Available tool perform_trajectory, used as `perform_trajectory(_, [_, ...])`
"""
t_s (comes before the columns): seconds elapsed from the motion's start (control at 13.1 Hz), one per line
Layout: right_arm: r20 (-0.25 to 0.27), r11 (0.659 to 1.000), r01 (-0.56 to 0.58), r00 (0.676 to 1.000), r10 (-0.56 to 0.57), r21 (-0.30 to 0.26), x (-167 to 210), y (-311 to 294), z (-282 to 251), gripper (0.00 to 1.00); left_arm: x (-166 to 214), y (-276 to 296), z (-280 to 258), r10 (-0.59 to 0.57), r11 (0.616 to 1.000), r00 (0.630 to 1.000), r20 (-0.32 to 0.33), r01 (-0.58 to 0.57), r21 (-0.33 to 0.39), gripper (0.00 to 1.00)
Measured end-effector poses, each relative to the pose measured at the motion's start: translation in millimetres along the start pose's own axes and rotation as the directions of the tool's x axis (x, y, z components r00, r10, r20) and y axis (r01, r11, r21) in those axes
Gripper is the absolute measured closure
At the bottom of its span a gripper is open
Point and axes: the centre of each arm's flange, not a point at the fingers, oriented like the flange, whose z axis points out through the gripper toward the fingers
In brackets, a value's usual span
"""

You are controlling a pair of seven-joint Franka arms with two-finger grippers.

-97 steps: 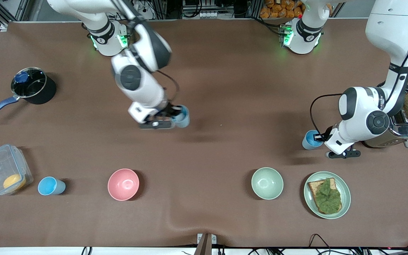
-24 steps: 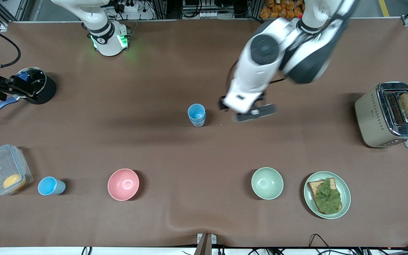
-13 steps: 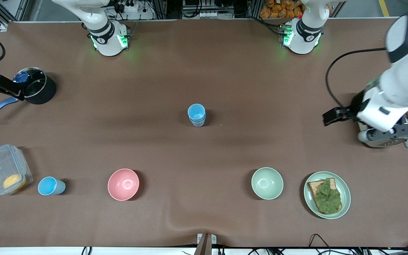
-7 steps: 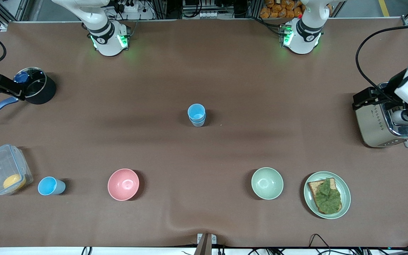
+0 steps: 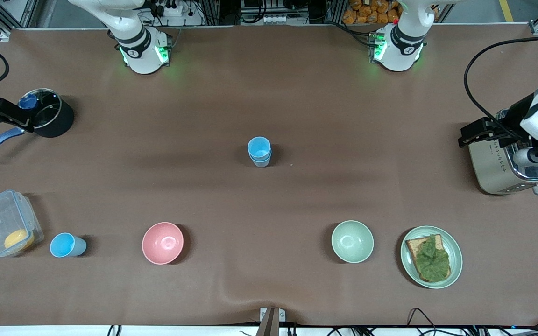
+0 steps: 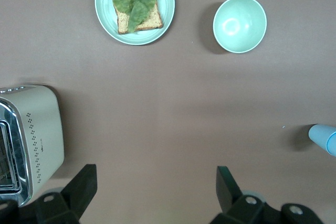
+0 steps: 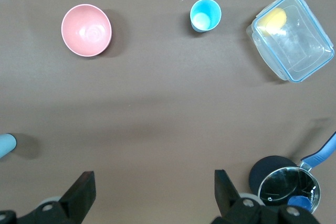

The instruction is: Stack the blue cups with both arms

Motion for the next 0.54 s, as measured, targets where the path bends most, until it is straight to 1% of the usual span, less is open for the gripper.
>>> perform_trajectory(0.38, [0.003, 1.000, 0.005, 1.000, -0.005, 0.000, -0.3, -2.6, 0.3, 0.00, -11.5, 0.9, 4.0, 0.001, 1.000, 1.000, 0.014, -0.001, 0.009, 0.00])
perform_trajectory(0.54, [0.022, 1.000, 0.003, 1.000, -0.003, 0.000, -2.4, -1.6, 1.7, 0.00, -11.5, 2.3, 5.5, 0.004, 1.000, 1.000, 0.016, -0.004, 0.009, 0.00])
